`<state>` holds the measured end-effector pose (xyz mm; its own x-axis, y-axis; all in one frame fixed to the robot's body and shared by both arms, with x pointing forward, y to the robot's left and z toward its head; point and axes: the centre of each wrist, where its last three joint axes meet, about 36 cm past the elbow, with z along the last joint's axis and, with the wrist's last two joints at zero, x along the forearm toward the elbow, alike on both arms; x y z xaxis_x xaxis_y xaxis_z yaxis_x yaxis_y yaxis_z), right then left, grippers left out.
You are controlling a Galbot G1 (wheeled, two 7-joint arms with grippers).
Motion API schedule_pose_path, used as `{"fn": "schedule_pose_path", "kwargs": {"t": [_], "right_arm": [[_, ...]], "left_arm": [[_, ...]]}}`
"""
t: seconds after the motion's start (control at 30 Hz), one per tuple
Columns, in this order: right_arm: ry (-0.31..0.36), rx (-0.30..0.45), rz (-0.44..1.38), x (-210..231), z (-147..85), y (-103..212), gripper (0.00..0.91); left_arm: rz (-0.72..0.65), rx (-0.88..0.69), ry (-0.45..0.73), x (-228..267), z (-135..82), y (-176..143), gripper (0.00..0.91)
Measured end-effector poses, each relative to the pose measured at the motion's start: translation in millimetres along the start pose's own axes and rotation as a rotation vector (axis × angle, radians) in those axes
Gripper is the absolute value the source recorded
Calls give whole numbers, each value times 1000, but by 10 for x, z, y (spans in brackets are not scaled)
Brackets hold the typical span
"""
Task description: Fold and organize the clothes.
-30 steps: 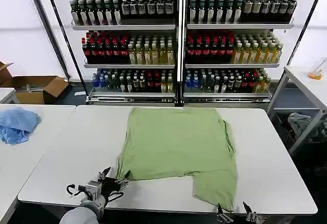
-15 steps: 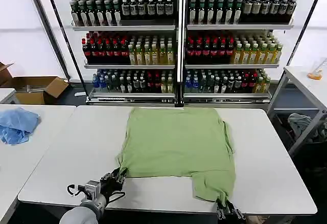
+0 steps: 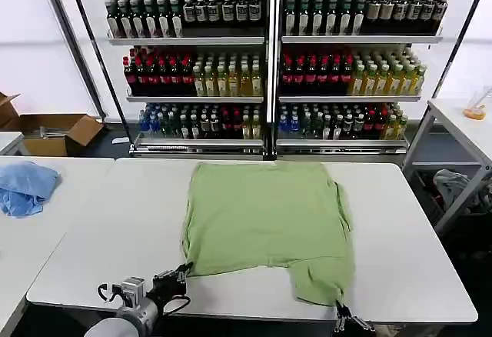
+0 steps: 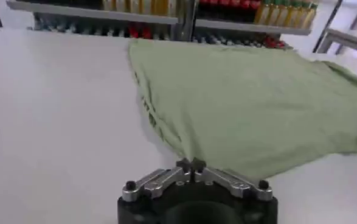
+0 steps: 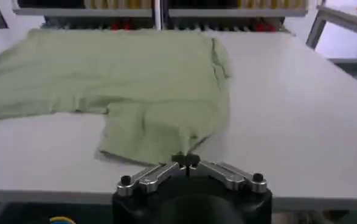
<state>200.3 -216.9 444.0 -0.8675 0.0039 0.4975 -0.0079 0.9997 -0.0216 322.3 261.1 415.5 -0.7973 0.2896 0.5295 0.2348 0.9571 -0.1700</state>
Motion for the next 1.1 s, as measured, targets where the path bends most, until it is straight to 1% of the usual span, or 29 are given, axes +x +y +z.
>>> {"fn": "schedule_pose_path", "kwargs": {"t": [0.27, 0.5, 0.53, 0.83, 0.9, 1.1], "right_arm": [[-100, 31, 5, 188, -233, -135, 0], [-160, 51, 1, 165, -386, -234, 0], [-174, 54, -3, 141, -414, -243, 0], [-257, 84, -20, -260, -580, -349, 0], [-270, 95, -25, -363, -628, -370, 0], [-295, 133, -34, -730, -765, -413, 0]], "left_arm": [[-1, 14, -62, 214, -200, 88, 30], [8, -1, -99, 253, -346, 161, 20], [8, -6, -102, 244, -365, 175, 30], [-11, -40, -114, 18, -506, 327, 20], [-16, -51, -113, -43, -540, 362, 30], [-26, -81, -109, -249, -624, 424, 20]]}}
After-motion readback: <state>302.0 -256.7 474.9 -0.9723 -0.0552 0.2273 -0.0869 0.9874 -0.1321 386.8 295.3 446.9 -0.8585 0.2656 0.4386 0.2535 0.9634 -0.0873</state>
